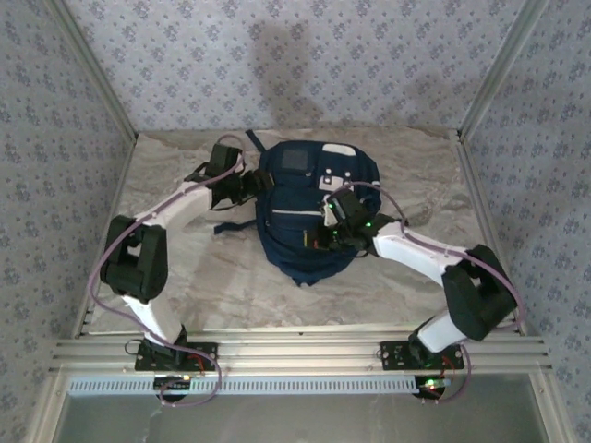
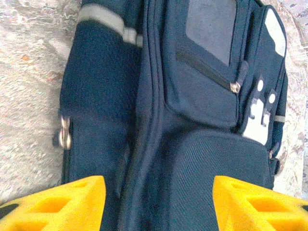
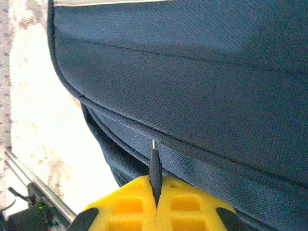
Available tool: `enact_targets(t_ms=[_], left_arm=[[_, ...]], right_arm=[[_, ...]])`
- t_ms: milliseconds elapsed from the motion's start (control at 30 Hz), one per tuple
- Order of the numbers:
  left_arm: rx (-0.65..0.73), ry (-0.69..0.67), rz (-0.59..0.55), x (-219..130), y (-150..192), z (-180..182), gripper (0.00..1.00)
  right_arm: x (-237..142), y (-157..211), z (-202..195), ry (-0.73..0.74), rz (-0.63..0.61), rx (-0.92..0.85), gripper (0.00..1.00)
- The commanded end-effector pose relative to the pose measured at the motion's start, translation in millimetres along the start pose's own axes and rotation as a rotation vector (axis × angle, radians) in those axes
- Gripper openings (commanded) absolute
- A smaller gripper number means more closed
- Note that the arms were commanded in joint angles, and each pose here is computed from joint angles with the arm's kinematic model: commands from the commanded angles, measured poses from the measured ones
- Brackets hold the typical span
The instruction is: Pack the student bag
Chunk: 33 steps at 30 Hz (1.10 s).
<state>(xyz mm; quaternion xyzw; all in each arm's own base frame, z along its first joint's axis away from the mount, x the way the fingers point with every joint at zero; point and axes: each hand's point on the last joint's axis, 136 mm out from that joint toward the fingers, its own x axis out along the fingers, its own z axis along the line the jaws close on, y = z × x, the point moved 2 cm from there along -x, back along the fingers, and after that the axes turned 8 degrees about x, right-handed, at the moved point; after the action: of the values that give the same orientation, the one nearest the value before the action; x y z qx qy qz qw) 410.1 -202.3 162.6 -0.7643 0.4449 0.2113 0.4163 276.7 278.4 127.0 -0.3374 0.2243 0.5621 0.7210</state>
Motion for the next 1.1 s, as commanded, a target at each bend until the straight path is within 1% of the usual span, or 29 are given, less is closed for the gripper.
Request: enact_targets(t_ms=[0, 167, 267, 367, 400, 567, 633, 667, 700, 733, 767, 867, 1000, 1067], left_arm=[[-0.028, -0.017, -0.022, -36.0, 7.8, -4.6, 0.64], [-0.149, 0.035, -0.045, -49.4, 24.7, -3.3, 0.65], [-0.222, 0.060, -0.064, -46.7, 33.3, 0.5, 0.66], [-0.264, 0.063, -0.061, -37.6, 37.8, 4.0, 0.66], [-0.273, 0.063, -0.057, -33.6, 39.2, 4.5, 0.65], [-0.321, 0.100, -0.063, -11.0, 36.6, 1.5, 0.64], [-0.323, 0.100, -0.065, -1.5, 35.7, 0.1, 0.62], [-0.324, 0.100, -0.060, 3.8, 35.6, -0.4, 0.59], [-0.326, 0.102, -0.054, 9.1, 36.2, -0.2, 0.52], [-0.331, 0.101, -0.050, 13.3, 37.5, 0.7, 0.42], [-0.337, 0.099, -0.049, 17.3, 39.5, 3.7, 0.29], [-0.339, 0.073, -0.066, 20.4, 41.1, 13.0, 0.00], [-0.317, 0.059, -0.071, 17.8, 38.3, 14.2, 0.00], [-0.305, 0.051, -0.074, 15.8, 35.3, 14.2, 0.00]], right_arm=[[8.3, -34.2, 54.0, -0.181, -0.080, -0.031, 0.00], [29.0, -47.6, 76.7, -0.235, -0.067, -0.050, 0.00], [37.2, -49.0, 90.3, -0.271, -0.052, -0.064, 0.00], [45.7, -43.3, 92.1, -0.284, -0.030, -0.063, 0.00], [41.7, -48.1, 106.5, -0.316, -0.041, -0.079, 0.00], [42.7, -35.0, 115.3, -0.333, -0.005, -0.100, 0.00], [40.7, -30.8, 115.8, -0.331, 0.001, -0.108, 0.00], [39.7, -28.7, 114.9, -0.327, 0.002, -0.108, 0.00], [37.3, -28.1, 114.9, -0.325, 0.001, -0.110, 0.00], [35.3, -27.8, 114.9, -0.321, 0.000, -0.111, 0.00], [35.8, -21.5, 105.4, -0.296, 0.015, -0.104, 0.00], [33.8, -6.2, 81.7, -0.223, 0.045, -0.095, 0.00], [25.9, 18.4, 29.4, -0.059, 0.087, -0.084, 0.00], [18.6, 28.0, 4.3, -0.004, 0.102, -0.057, 0.00]])
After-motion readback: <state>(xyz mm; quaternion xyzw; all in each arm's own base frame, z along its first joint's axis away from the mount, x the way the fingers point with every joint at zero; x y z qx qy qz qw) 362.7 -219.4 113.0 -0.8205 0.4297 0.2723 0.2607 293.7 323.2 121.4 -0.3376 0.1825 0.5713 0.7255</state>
